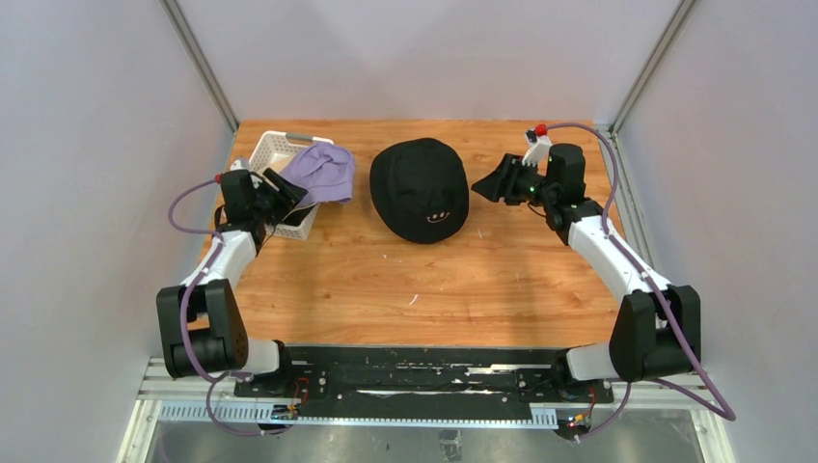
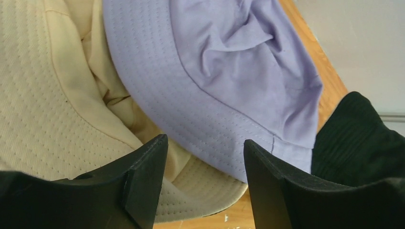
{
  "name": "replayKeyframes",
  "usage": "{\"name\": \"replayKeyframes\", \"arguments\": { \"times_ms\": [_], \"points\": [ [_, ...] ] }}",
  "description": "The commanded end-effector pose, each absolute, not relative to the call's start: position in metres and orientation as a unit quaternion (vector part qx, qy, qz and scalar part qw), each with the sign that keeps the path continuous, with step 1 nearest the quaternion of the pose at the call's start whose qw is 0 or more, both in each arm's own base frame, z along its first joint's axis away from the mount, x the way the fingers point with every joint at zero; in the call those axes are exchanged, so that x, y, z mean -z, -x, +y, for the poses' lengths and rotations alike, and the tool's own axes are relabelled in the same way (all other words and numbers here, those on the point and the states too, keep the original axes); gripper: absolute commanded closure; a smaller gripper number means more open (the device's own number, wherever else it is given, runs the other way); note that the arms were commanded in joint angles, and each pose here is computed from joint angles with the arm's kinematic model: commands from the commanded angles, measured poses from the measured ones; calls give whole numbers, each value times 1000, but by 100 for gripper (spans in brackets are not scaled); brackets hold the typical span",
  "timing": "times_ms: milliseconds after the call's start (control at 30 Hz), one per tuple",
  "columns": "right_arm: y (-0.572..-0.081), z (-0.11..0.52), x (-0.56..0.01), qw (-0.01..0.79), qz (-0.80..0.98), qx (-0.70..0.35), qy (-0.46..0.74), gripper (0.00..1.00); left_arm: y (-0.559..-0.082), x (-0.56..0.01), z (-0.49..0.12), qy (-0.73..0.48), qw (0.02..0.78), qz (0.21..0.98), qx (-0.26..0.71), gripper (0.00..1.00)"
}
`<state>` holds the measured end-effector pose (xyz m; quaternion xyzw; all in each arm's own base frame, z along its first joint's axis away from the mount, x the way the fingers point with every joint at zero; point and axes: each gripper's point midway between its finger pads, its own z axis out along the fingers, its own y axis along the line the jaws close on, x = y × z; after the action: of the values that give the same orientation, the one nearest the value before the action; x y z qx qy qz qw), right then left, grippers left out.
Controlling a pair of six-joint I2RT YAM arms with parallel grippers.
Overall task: Stack the hats
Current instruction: Pick up the hat from the bin.
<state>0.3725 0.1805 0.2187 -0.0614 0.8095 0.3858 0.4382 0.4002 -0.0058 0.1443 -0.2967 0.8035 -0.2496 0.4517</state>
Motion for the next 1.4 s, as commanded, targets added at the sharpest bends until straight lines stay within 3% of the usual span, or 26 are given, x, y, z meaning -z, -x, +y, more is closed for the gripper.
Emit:
{"name": "replayKeyframes", "arguments": {
  "times_ms": [0, 300, 633, 900, 1267, 1367],
  "points": [
    [-373, 187, -219, 440, 809, -383, 74, 49, -388, -125, 0, 299, 431, 824, 216, 36],
    [-372, 187, -217, 439, 809, -382, 74, 49, -394, -114, 3, 310, 435, 817, 216, 36],
    [-373, 188, -217, 438, 808, -388, 73, 49, -371, -216, 33, 248, 567, 777, 118, 36],
    [-371, 189, -223, 442, 804, -390, 75, 49, -352, -212, 16, 179, 535, 823, 66, 36],
    [-370, 188, -224, 444, 804, -389, 75, 49, -364, -228, -38, 127, 553, 806, 169, 36],
    [-370, 188, -225, 445, 803, -389, 75, 49, -365, -235, -46, 98, 564, 809, 134, 36]
  ]
}}
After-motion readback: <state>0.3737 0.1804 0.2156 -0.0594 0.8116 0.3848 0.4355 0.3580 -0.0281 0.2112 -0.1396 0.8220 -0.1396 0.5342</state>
